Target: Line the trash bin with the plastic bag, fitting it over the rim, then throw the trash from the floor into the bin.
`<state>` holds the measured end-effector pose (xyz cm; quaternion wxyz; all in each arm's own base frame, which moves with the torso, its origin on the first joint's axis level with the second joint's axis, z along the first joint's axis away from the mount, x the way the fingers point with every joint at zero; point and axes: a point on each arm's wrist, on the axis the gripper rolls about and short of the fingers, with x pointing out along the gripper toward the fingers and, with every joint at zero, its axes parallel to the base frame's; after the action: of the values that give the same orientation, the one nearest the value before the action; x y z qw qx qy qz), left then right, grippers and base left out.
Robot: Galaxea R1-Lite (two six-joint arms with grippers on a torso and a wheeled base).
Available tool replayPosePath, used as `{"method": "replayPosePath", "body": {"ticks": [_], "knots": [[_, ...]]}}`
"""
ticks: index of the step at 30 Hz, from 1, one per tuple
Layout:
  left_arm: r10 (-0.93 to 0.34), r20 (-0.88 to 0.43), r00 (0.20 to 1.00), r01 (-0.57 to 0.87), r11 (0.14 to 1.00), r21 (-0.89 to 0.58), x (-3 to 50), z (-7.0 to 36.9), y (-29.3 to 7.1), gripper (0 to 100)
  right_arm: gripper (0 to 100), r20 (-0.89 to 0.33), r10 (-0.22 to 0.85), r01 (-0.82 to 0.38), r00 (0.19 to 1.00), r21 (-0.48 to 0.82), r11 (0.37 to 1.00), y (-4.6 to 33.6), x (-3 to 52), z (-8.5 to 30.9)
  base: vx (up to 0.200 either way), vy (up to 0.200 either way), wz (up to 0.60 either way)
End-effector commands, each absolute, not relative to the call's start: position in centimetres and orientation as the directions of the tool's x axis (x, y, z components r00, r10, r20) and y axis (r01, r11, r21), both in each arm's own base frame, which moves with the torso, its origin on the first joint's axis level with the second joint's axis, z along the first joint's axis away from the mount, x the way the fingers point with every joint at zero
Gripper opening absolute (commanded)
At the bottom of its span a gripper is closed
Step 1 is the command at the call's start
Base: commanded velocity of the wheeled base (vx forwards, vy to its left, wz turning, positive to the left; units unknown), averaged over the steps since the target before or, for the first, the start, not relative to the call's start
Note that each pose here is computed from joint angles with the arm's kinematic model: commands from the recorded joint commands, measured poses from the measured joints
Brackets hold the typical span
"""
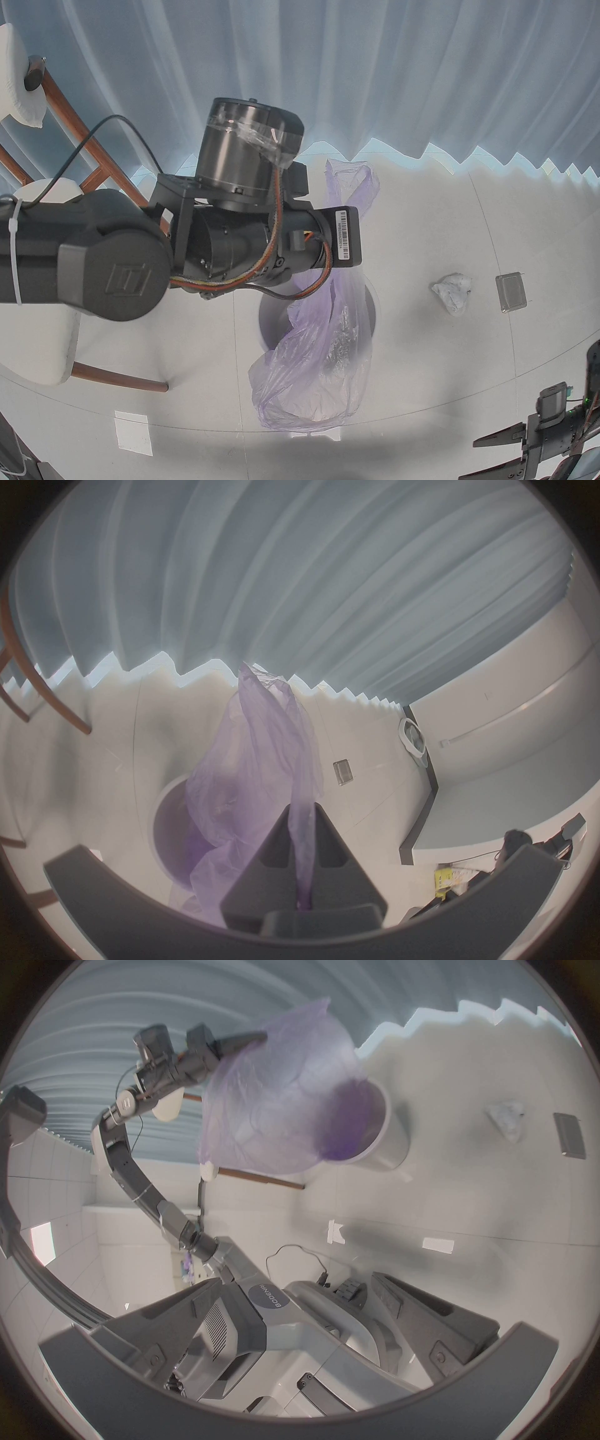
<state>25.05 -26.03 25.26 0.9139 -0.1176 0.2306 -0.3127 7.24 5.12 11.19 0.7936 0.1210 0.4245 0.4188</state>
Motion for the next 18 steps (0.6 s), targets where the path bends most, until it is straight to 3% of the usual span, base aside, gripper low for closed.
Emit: {"method": "replayPosePath", "body": {"ticks": [1, 8, 10, 18], "knots": [[-0.620, -0.325, 0.714, 0.474, 0.770, -0.428, 24.4, 26.1, -25.7, 0, 100, -0.660, 0.748, -0.584, 0.072, 0.580, 0.568, 9.5, 10.7, 9.7, 0.000, 0.000, 0.00], [-0.637, -0.283, 0.717, 0.472, 0.743, -0.476, 24.3, 24.4, -25.9, 0, 100, -0.635, 0.772, -0.643, 0.040, 0.575, 0.506, 13.6, 13.5, 7.0, 0.000, 0.000, 0.00], [-0.643, -0.272, 0.716, 0.479, 0.736, -0.478, 24.1, 23.4, -25.7, 0, 100, -0.641, 0.767, -0.648, -0.001, 0.585, 0.488, 14.8, 13.5, 6.1, 0.000, 0.000, 0.00], [-0.642, -0.260, 0.721, 0.479, 0.734, -0.482, 23.3, 23.8, -24.3, 0, 100, -0.639, 0.766, -0.590, -0.065, 0.644, 0.487, 17.4, 13.5, 5.5, 0.000, 0.000, 0.00]]}}
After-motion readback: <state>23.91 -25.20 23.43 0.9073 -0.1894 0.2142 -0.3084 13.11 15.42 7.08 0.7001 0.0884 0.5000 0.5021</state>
